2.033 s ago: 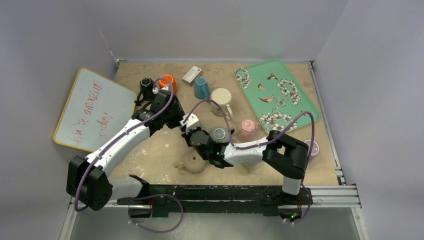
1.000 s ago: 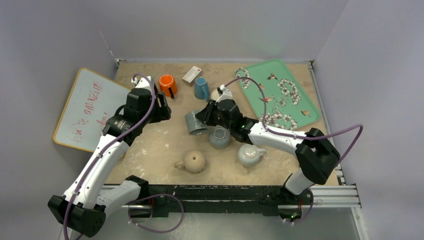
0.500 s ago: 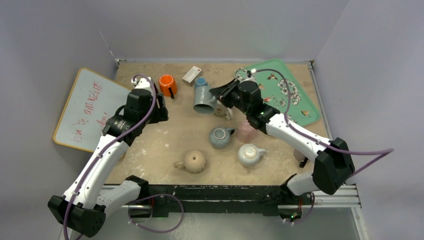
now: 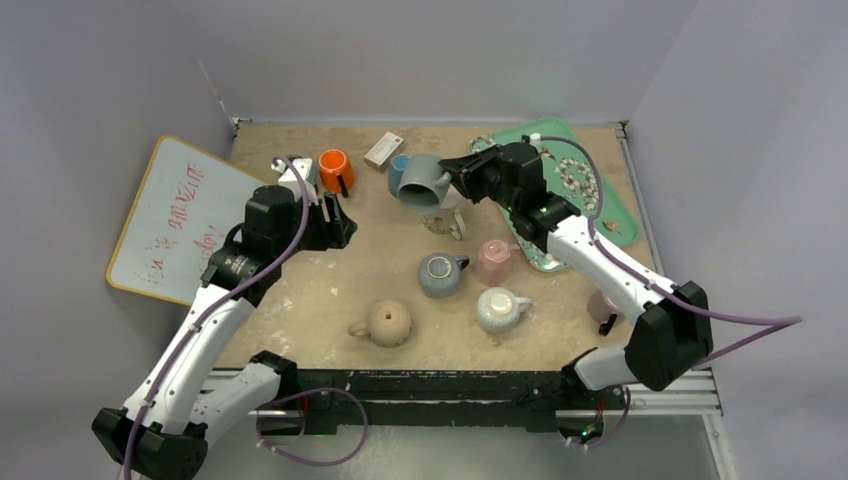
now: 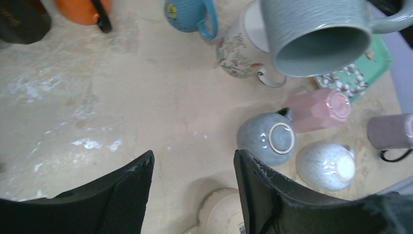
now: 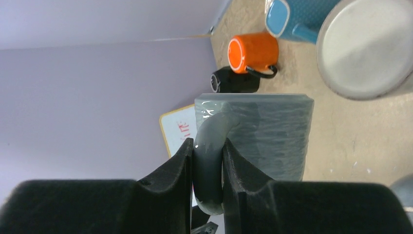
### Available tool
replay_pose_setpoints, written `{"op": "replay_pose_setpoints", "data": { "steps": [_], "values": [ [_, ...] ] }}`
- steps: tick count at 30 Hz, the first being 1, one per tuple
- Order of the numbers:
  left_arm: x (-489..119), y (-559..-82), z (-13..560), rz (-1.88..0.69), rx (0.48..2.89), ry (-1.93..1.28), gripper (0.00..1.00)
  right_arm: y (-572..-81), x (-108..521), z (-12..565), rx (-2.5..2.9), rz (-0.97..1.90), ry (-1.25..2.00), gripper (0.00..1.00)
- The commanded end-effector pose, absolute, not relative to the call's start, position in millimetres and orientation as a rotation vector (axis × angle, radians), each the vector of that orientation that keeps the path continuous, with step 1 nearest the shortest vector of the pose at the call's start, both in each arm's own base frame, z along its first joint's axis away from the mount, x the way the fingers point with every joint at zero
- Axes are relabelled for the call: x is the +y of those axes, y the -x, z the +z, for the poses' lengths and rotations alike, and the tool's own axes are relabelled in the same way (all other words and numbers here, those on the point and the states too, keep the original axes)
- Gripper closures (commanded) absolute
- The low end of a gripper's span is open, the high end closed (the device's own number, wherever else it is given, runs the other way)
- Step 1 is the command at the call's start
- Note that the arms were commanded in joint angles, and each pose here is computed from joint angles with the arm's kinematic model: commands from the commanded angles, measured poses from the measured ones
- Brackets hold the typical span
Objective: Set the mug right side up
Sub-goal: Place the cup on the tray.
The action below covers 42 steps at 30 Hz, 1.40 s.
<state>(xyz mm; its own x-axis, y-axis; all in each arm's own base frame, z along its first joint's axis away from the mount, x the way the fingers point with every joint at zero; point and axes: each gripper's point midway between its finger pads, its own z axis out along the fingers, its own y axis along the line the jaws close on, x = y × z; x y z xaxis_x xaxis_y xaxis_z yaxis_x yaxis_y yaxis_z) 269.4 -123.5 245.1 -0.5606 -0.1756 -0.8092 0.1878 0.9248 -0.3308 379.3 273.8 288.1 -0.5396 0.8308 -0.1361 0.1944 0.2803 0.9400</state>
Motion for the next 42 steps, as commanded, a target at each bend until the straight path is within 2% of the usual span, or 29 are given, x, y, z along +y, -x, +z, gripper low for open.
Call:
{"op": "replay_pose_setpoints", "data": {
  "steps": [1, 8, 16, 20, 27, 33, 42],
  "values": [
    [-146.6, -273.1, 268.7, -0.626, 2.032, -0.069, 0.41, -371.5, 292.8, 371.2, 1.741, 1.592, -0.871, 1.00],
    [-134.8, -266.2, 272.5, -0.578, 2.054, -0.013, 0.43, -360.2, 315.2, 355.1, 1.873, 1.640, -0.923, 1.00],
    [-141.5, -259.1, 286.8, -0.598, 2.007, -0.158, 0.44, -338.4, 355.7, 316.4, 2.161, 1.608, -0.968, 1.00],
    [-134.3, -259.3, 279.6, -0.555, 2.053, -0.116, 0.45, -338.7, 358.0, 323.3, 2.092, 1.713, -1.017, 1.00],
    [-119.8, -257.3, 262.5, -0.467, 2.085, -0.084, 0.45, -367.2, 324.3, 359.1, 1.950, 1.732, -1.139, 1.00],
    [-102.7, -254.4, 253.4, -0.365, 2.094, -0.062, 0.45, -409.0, 268.5, 372.9, 1.790, 1.796, -1.289, 1.00],
    [-97.1, -253.4, 238.8, -0.322, 2.122, -0.061, 0.45, -464.6, 166.1, 345.0, 1.575, 1.743, -1.538, 1.00]
  ]
}}
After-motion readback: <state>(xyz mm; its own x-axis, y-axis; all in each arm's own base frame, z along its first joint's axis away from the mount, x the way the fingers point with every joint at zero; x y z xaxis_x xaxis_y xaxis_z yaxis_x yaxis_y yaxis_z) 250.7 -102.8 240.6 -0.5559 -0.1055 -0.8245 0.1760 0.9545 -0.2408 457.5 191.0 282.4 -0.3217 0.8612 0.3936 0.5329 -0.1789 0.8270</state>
